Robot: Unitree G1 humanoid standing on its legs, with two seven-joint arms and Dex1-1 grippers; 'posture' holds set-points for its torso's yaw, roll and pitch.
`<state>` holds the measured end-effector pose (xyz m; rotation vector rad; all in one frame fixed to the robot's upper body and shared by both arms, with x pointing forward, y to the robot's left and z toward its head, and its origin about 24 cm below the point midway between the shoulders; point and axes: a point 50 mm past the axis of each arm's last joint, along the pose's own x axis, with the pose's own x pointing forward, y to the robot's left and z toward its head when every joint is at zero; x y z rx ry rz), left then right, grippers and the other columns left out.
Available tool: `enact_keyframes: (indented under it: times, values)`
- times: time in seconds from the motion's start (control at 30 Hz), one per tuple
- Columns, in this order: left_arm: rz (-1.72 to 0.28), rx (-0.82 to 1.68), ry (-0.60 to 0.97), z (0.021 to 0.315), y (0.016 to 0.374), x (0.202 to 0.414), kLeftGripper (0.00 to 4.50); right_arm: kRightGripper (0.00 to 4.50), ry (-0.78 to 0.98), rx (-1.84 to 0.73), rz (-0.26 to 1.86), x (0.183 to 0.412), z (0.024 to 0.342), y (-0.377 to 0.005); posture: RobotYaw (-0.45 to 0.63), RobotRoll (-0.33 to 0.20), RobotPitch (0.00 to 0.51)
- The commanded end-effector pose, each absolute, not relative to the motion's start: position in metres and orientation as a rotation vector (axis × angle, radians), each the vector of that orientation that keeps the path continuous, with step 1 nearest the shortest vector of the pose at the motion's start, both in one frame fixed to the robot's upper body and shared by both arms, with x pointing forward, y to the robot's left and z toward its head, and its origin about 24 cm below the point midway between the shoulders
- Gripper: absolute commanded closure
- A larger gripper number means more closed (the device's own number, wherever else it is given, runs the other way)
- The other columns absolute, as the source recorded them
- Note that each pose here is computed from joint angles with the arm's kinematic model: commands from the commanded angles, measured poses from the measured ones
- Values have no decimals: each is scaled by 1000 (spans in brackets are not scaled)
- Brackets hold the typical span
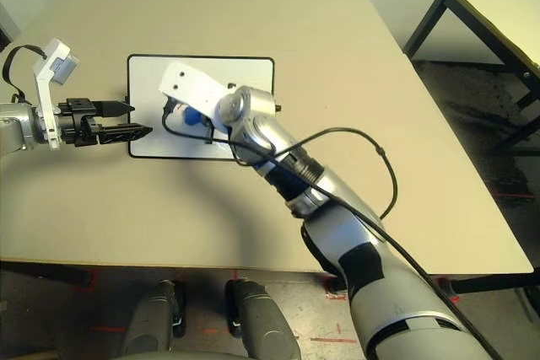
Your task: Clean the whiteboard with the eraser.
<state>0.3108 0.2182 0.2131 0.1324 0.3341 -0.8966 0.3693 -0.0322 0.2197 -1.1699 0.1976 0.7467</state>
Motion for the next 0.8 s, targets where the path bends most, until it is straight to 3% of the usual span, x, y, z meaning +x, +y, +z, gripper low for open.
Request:
enact_keyframes:
  times: [0.03,0.4,0.8]
  values:
    - [-885,137,331,214,220,311,0,3881,213,-1160,768,369,211,-30,35,0,158]
    - [-884,134,337,214,220,310,0,3881,299,-1225,903,338,164,-35,36,0,164]
    - [-899,129,337,212,216,310,0,3881,229,-1161,743,373,210,-38,25,0,162]
